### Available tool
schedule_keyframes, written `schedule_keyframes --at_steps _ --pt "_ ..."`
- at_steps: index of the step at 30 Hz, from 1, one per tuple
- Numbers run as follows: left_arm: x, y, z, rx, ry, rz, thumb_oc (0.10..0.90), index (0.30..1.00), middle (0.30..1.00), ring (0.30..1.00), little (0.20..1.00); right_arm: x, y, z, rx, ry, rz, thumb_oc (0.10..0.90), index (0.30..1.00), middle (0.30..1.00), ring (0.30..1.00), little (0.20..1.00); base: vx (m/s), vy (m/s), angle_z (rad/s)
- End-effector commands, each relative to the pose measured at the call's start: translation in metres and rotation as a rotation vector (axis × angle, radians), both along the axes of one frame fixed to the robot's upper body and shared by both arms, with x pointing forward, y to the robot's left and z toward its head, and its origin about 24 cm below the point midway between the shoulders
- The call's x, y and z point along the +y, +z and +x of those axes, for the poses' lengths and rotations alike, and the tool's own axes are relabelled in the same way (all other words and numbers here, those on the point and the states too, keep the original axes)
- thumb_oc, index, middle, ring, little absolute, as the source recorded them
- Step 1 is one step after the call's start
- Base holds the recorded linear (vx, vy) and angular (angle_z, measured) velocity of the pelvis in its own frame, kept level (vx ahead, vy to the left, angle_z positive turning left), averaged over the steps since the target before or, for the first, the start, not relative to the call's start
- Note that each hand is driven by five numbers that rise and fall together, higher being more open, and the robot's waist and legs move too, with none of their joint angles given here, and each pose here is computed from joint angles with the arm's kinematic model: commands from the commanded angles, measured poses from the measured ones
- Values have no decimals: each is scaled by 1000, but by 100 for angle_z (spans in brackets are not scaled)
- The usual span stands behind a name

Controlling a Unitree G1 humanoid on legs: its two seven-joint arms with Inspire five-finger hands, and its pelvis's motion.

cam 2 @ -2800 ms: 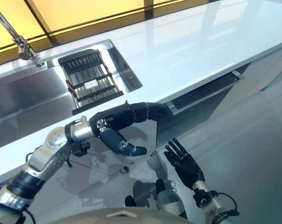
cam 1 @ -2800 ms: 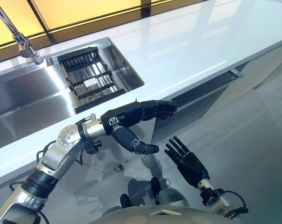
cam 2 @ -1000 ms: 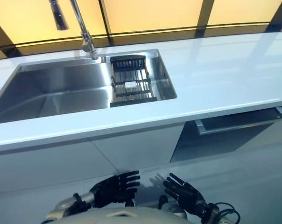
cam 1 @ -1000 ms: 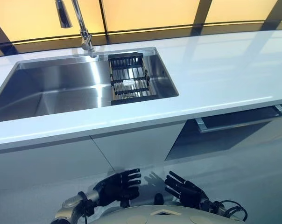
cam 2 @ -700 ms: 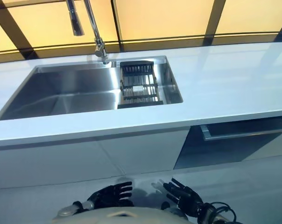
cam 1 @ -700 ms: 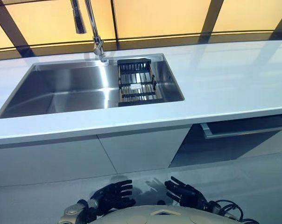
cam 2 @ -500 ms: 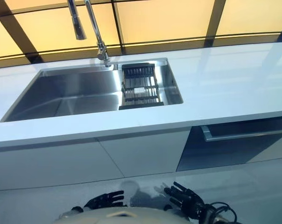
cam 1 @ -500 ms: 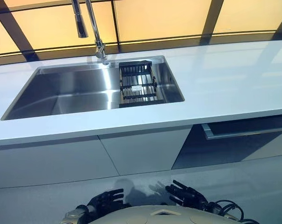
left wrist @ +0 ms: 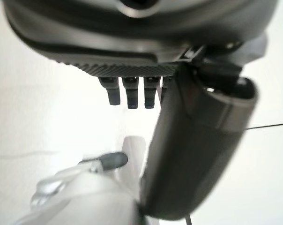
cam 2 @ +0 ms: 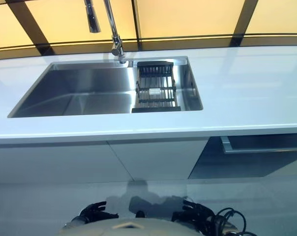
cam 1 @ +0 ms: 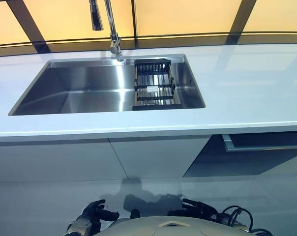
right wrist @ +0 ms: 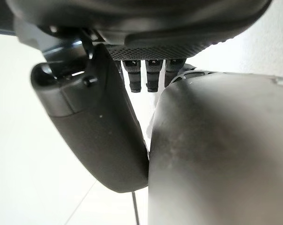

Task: Pick up plates and place into dishwasher.

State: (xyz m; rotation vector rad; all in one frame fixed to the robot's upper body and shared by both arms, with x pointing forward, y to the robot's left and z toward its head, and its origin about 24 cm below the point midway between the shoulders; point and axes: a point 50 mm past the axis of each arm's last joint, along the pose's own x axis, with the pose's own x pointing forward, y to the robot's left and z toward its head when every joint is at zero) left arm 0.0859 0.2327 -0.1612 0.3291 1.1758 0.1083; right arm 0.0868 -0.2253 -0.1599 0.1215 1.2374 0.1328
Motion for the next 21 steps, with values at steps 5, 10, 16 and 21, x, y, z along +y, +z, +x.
schedule_keyframes --at_steps 5,10,16,21 --pt "-5 4 18 -25 -302 81 800 900 900 900 900 3 -3 -7 55 80 -6 800 900 900 900 900 1 -10 4" --pt "-5 6 28 12 -434 55 800 900 900 900 900 1 -2 -6 61 110 -11 800 900 900 900 900 0 1 1" --pt "4 7 28 80 -350 18 800 900 900 900 900 -3 -1 -7 68 126 -28 800 900 900 900 900 16 12 -1" --pt "10 3 14 62 -45 -20 800 900 900 900 900 2 -4 -14 80 103 -22 800 900 900 900 900 37 1 -3"
